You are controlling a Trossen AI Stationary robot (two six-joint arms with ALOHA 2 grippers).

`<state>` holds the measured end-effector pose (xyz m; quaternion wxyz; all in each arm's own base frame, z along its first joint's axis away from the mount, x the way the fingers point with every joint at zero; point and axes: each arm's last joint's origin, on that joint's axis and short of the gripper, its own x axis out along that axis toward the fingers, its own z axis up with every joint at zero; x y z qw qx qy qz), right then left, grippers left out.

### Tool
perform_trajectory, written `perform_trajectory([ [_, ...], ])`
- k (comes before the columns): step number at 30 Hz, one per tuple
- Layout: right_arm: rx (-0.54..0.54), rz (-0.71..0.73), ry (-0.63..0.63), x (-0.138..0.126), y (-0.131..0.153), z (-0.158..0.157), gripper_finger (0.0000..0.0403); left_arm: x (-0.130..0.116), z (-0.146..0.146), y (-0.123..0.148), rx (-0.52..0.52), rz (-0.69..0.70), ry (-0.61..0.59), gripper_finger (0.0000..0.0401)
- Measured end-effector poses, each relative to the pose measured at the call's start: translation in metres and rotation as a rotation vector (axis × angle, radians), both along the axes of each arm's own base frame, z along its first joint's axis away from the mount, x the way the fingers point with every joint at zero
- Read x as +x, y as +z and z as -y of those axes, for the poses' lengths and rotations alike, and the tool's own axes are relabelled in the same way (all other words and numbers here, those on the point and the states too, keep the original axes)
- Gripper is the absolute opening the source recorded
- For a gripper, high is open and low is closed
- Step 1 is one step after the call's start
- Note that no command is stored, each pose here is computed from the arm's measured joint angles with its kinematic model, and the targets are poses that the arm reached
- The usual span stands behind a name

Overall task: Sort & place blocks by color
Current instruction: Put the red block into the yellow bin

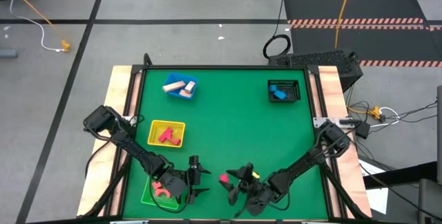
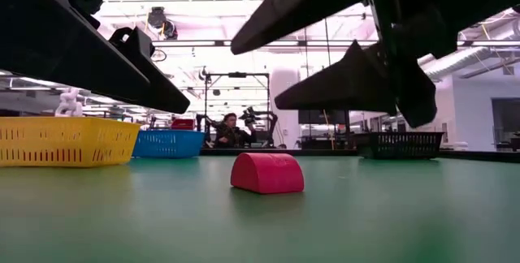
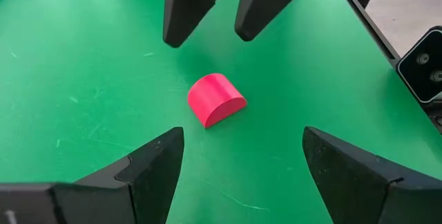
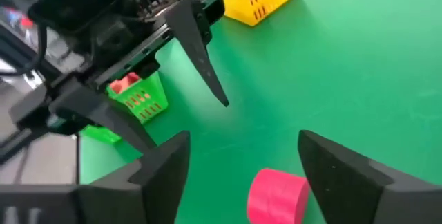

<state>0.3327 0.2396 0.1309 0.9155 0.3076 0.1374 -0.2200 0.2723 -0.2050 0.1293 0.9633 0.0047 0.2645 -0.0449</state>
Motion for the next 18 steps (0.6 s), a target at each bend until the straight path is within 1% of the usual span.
perform_trajectory([
  [2,0.021,0.005,-0.011,0.0,-0.003,0.0,0.028,0.0,0.0,0.0,0.0,0.0,0.0,0.0296],
  [5,0.024,-0.001,-0.013,0.001,-0.009,-0.001,0.0301,0.0,0.0,0.0,0.0,-0.001,0.0,0.0296],
  [8,0.008,-0.001,-0.003,0.002,-0.013,-0.002,0.0307,0.0,0.0,0.0,0.004,-0.002,-0.002,0.0296],
  [11,-0.01,0.006,0.012,0.005,-0.026,-0.004,0.0308,0.0,0.0,0.0,0.016,-0.003,-0.008,0.0296],
  [15,-0.081,-0.013,0.044,0.011,-0.042,-0.009,0.0308,0.0,0.0,-0.001,0.025,-0.004,-0.014,0.0296],
  [18,-0.171,-0.052,0.075,0.017,-0.052,-0.013,0.0308,-0.001,0.0,-0.001,0.029,-0.007,-0.014,0.0296],
])
